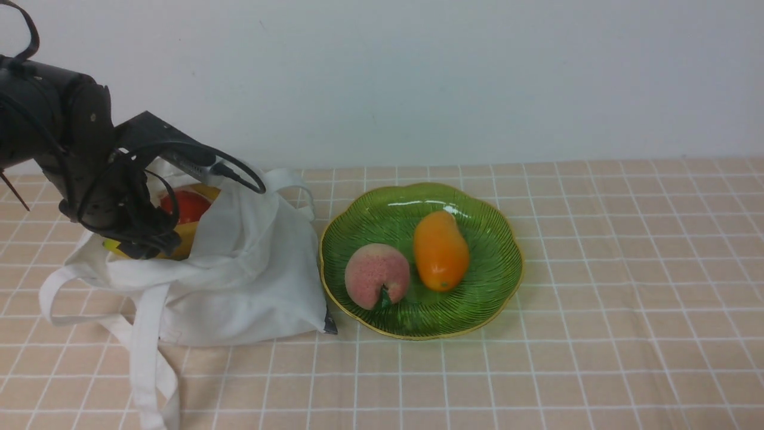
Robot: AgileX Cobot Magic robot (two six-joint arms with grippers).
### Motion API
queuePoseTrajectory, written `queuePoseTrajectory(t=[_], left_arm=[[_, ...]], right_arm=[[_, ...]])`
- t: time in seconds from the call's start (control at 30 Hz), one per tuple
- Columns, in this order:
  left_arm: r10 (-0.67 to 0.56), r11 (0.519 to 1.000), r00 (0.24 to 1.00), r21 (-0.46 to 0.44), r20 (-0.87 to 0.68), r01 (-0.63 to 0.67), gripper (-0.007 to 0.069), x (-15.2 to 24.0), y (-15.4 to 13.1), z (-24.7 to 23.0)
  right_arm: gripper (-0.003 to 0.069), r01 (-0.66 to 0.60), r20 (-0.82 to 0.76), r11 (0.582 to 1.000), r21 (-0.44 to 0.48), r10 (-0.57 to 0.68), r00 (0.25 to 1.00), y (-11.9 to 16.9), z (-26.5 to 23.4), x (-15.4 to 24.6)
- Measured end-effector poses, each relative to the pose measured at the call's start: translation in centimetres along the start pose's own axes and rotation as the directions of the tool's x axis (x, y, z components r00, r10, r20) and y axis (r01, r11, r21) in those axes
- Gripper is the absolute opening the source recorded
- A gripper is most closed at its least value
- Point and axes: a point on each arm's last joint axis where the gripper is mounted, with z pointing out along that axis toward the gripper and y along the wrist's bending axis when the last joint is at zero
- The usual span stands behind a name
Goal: Take the fruit out of the bag on the brown coffee tablecloth and place them on the plate.
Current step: 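Reach into the white bag and grasp the banana with the left gripper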
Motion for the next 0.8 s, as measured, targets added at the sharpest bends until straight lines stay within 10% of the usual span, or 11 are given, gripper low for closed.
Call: queuePoseTrajectory(t=[0.17, 0.4, 0.8], left_arm=[[0.003, 1.0, 1.0, 0.003, -0.005, -0.003, 0.0426, -0.1, 0.0, 0.4], [0.021, 1.0, 0.999, 0.003, -0.025, -0.021, 0.0036, -0.5, -1.1, 0.2], [0.0, 1.0, 1.0, 0.015, 0.03, 0.0, -0.0008, -1.1, -2.7, -1.9]], right_arm=[[-0.0014, 0.0, 0.0, 1.0, 0.0, 0.0, 1.0, 0.0, 0.0, 0.0], [-0.0014, 0.0, 0.0, 1.0, 0.0, 0.0, 1.0, 0.0, 0.0, 0.0], [-0.0014, 0.0, 0.0, 1.0, 0.0, 0.0, 1.0, 0.0, 0.0, 0.0]])
